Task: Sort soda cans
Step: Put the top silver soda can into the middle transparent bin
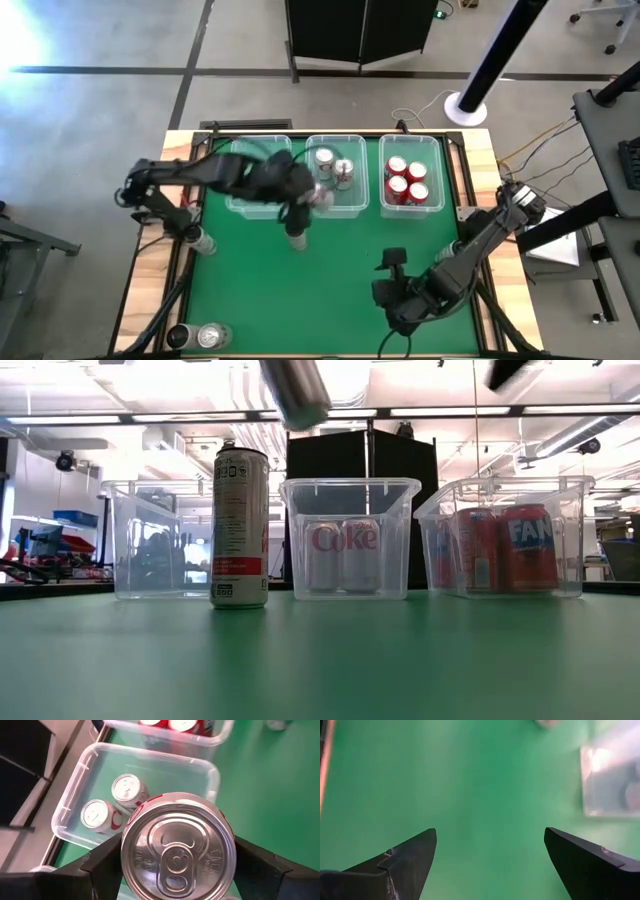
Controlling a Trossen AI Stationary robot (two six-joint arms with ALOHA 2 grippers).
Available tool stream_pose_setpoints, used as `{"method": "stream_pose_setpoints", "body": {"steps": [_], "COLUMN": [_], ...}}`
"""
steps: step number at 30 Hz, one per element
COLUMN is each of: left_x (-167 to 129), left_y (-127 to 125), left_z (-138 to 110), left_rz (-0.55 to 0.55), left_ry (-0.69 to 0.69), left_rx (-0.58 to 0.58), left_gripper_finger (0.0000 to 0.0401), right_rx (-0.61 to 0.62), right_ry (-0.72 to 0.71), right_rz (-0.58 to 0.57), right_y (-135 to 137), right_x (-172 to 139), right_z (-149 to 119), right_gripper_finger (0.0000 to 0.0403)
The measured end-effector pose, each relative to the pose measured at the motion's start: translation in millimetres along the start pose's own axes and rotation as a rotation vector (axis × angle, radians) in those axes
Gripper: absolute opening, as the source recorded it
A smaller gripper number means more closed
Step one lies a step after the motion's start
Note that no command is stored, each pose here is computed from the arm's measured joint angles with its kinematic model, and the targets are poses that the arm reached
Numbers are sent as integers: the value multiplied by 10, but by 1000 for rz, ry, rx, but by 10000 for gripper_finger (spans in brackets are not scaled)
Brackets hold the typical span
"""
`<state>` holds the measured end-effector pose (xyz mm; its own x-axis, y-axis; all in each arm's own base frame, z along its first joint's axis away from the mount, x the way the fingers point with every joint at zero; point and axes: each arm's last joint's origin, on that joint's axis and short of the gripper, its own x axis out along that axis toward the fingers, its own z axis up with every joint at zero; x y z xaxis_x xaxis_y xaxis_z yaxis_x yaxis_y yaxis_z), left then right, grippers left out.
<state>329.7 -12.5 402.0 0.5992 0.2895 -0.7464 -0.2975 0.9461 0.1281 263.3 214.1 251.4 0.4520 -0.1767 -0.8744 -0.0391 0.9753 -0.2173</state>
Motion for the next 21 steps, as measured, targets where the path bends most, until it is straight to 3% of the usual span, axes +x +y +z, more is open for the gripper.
{"method": "stream_pose_setpoints", "body": {"steps": [8, 21], "left_x": [557, 1244], "left_y": [352, 589], "left_z": [225, 289], "left_rz": [37, 30], "left_ry": [124, 295], "left_rx": [-15, -14], "left_gripper_finger": [283, 283], "right_rx": [71, 100], "right_ry": [-17, -25], "right_rz": [24, 34], "right_y": [150, 193], "right_x": [218, 308], "right_z": [-233, -329], "right_gripper_finger": [365, 365]}}
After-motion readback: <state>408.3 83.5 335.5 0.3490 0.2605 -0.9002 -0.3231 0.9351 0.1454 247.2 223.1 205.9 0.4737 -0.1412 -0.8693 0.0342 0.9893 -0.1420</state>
